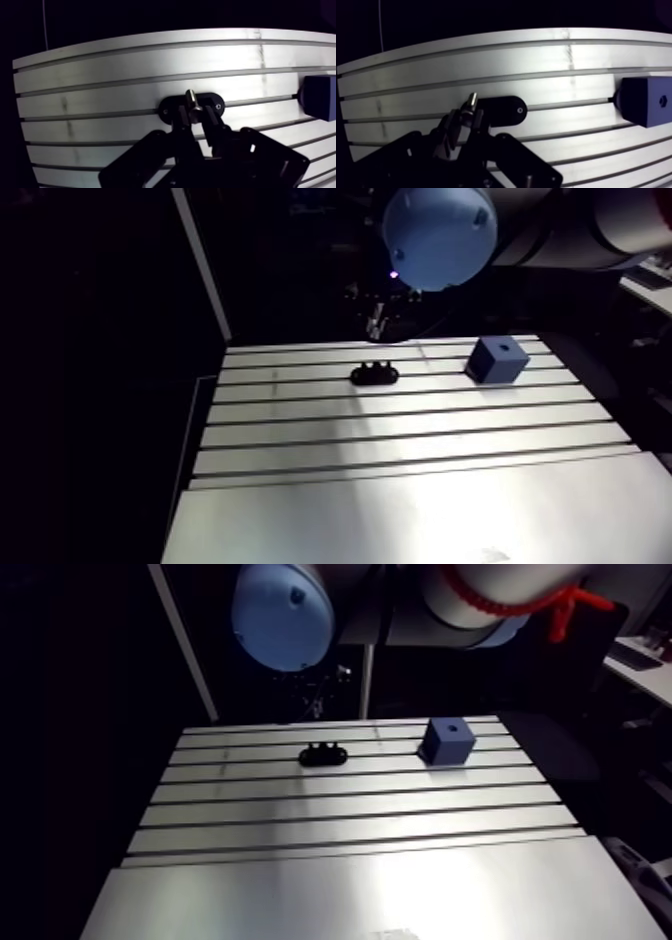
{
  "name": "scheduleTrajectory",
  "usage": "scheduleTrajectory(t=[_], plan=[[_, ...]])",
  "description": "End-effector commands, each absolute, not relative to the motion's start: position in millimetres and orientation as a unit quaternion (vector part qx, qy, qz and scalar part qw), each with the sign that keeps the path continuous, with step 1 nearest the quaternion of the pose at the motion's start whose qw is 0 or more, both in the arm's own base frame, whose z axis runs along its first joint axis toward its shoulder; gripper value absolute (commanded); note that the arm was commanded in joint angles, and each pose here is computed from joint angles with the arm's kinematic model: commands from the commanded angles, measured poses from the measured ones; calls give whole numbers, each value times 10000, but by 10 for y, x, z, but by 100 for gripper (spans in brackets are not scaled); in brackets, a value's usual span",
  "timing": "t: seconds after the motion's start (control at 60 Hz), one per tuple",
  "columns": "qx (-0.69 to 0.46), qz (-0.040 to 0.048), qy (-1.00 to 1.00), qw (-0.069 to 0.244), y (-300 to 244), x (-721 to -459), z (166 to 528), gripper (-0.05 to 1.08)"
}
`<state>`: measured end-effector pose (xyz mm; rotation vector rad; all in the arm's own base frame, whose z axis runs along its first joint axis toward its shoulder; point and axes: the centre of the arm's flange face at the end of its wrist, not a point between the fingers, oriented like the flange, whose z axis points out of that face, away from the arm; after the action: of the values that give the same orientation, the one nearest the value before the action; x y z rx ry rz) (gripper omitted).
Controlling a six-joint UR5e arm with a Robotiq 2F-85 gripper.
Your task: Pick up the M10 bolt and insert it into the hex recess until seated.
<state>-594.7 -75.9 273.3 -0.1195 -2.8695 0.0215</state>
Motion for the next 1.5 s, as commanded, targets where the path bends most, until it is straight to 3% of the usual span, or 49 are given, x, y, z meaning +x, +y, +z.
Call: scheduleTrajectory(t=[0.017, 0.317, 0.617, 1.0, 1.333, 1.5], plan=[[-274, 65, -9901, 1378, -733, -5958, 2864, 85], [254, -24, -9902, 1371, -637, -5898, 3235, 89], [742, -77, -9910, 1115, -395, -5774, 3639, 91], [1121, -45, -9911, 715, -40, -5659, 3970, 91], [1830, -113, -9818, 497, 884, -5751, 4213, 90], [2221, -54, -9746, 296, 1248, -6013, 4090, 90]])
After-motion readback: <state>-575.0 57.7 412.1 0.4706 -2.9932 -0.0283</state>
